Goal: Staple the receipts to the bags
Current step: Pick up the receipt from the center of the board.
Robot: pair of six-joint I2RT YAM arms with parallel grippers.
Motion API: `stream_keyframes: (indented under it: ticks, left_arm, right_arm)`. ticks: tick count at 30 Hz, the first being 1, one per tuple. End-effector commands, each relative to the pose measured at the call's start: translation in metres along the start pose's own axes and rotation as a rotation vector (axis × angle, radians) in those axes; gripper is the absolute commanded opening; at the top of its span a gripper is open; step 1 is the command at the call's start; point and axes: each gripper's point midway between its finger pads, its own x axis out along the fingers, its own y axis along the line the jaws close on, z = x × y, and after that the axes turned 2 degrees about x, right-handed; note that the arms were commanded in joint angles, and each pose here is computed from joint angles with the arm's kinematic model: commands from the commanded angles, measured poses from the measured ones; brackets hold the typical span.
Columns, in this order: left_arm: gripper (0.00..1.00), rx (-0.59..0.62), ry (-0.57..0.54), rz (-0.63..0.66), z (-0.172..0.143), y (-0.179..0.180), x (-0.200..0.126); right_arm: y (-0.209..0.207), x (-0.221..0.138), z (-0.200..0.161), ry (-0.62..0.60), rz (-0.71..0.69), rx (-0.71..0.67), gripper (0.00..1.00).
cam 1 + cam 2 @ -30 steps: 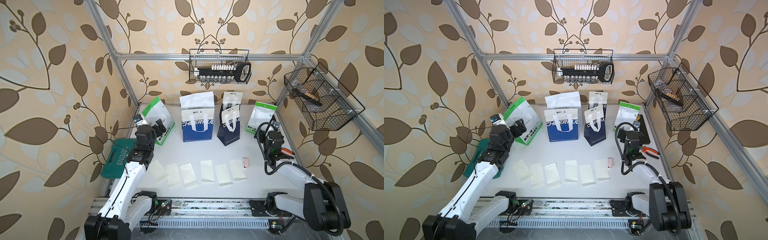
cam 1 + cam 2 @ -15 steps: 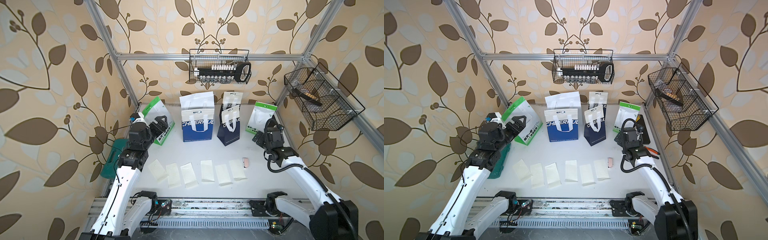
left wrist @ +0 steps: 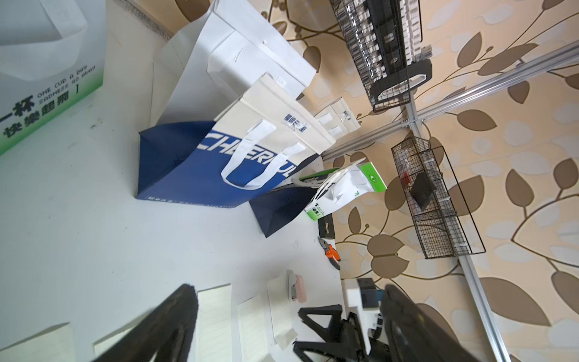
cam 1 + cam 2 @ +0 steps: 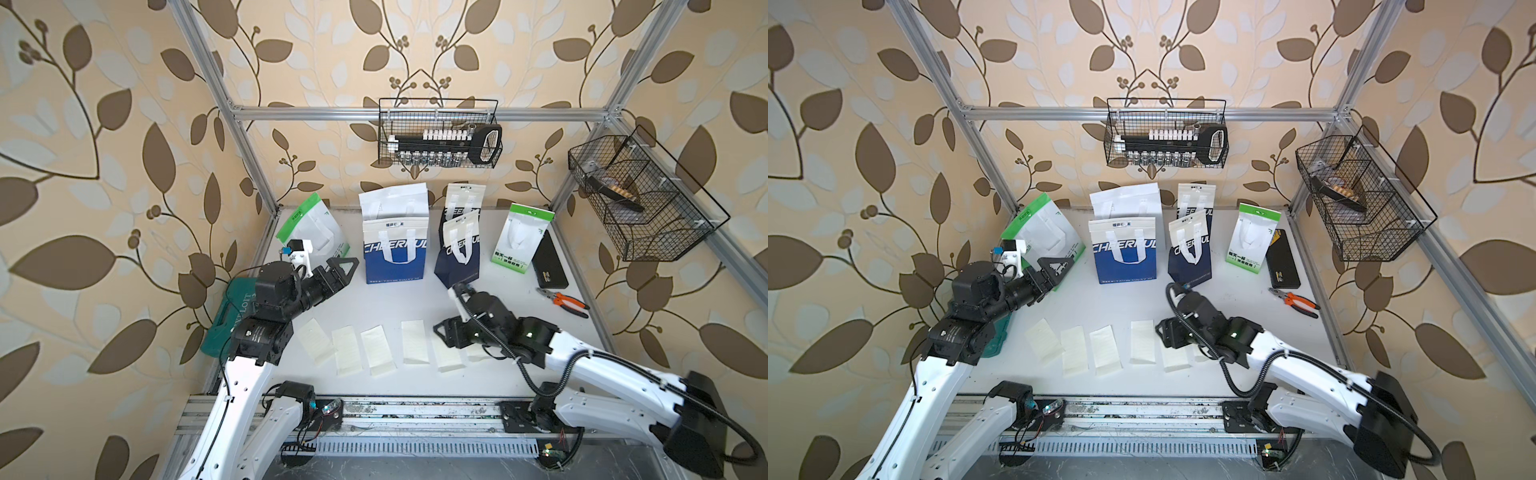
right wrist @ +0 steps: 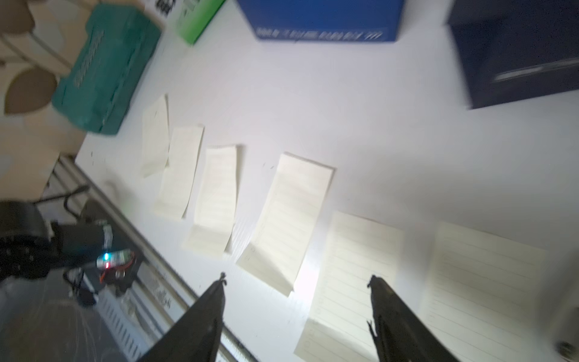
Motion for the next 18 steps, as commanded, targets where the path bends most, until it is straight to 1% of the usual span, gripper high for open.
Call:
stream_keyframes:
  ticks: [1,3,8,10,14,18]
  left_arm:
    - [0.94,0.018,0.096,0.008,-0.031,0.011,-0.004]
    - [0.94,0.019,0.113,0.022,-0.038,0.016,-0.005]
    - [0.93,0.033,0.139,0.02,-0.046,0.016,-0.008]
    - [0.92,0.044,0.144,0.019,-0.047,0.015,-0.01]
    - [0.92,0.078,0.144,0.032,-0.048,0.012,-0.017]
    - [0.93,0.099,0.151,0.035,-0.05,0.011,-0.019]
  right_arm:
    - [0.067,0.023,-0.001,0.077,0.199,-0.131,0.7]
    - [0.085,0.043,-0.003,0.122,0.255,-0.15,0.69]
    - [0.095,0.094,0.003,0.19,0.251,-0.192,0.62]
    - [0.091,0.112,0.006,0.215,0.243,-0.173,0.57]
    - [0.073,0.138,0.012,0.24,0.233,-0.118,0.56]
    - [0.071,0.153,0.011,0.282,0.236,-0.132,0.51]
